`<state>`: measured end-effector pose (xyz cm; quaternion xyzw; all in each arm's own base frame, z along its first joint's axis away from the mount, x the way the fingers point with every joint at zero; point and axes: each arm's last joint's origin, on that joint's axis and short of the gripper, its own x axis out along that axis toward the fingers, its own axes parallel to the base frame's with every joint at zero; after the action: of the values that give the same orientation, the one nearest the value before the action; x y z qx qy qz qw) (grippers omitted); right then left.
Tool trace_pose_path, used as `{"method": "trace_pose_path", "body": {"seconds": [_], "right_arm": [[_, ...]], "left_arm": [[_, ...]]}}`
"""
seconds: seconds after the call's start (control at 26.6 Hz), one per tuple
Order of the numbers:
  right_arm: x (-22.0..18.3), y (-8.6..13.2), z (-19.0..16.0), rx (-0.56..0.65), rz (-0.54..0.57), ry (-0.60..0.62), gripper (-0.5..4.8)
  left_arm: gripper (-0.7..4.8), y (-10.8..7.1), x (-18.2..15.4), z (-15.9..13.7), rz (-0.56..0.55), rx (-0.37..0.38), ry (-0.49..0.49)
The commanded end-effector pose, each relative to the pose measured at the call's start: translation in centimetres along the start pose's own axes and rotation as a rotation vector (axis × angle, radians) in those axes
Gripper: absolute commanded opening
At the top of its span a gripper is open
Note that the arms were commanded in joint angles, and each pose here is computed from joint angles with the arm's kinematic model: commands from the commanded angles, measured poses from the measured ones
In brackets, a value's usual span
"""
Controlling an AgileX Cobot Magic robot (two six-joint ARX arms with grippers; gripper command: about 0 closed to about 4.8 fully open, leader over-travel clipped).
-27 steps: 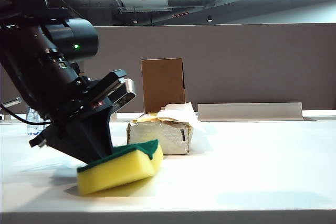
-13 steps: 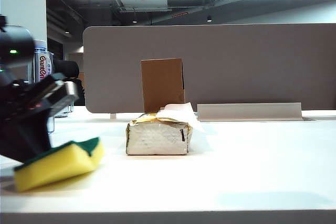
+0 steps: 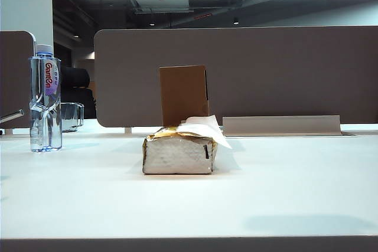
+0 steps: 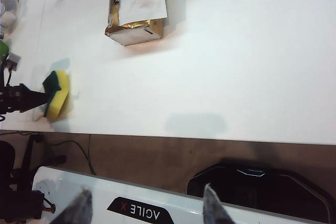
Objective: Move the sponge from right to left to wipe the table, avoiding obstacles on the table, and finally reaching the bottle of mineral water.
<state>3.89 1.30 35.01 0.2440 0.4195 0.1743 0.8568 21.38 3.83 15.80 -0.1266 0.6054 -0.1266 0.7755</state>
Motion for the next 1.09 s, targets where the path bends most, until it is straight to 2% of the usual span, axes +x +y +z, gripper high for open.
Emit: {"method": "trace_pose_path", "body": {"seconds": [0.04, 0.15, 0.38, 0.53, 0.64, 0.94, 1.09], "right_arm": [[-0.2, 0.1, 0.0, -0.010, 0.007, -0.014, 2.69], [-0.2, 0.1, 0.0, -0.011, 0.007, -0.015, 2.69], [-0.2, 0.1, 0.0, -0.011, 0.008, -0.015, 2.69], [-0.2, 0.1, 0.0, -0.010, 0.008, -0.015, 2.69], [-0.2, 0.1, 0.0, -0.009, 0.008, -0.015, 2.69], [-0.2, 0.1, 0.0, 0.001, 0.008, -0.017, 2.69], [-0.2, 0.1, 0.0, 0.022, 0.007, -0.017, 2.68]], "left_arm": [[-0.06, 1.6, -0.8, -0.8, 0.062, -0.056, 0.005], [-0.06, 2.3, -1.2, -1.0, 0.043, -0.090, -0.018], [-0.06, 2.3, -1.1, -0.6, 0.051, -0.076, -0.048], [-0.06, 2.5, -1.2, 0.6, 0.077, -0.098, -0.162], [-0.06, 2.6, -1.2, 1.1, 0.084, -0.107, -0.204], [-0.06, 2.5, 1.5, 3.0, 0.030, -0.101, -0.224], [-0.06, 1.6, 3.4, 5.3, 0.020, -0.041, -0.186]]}}
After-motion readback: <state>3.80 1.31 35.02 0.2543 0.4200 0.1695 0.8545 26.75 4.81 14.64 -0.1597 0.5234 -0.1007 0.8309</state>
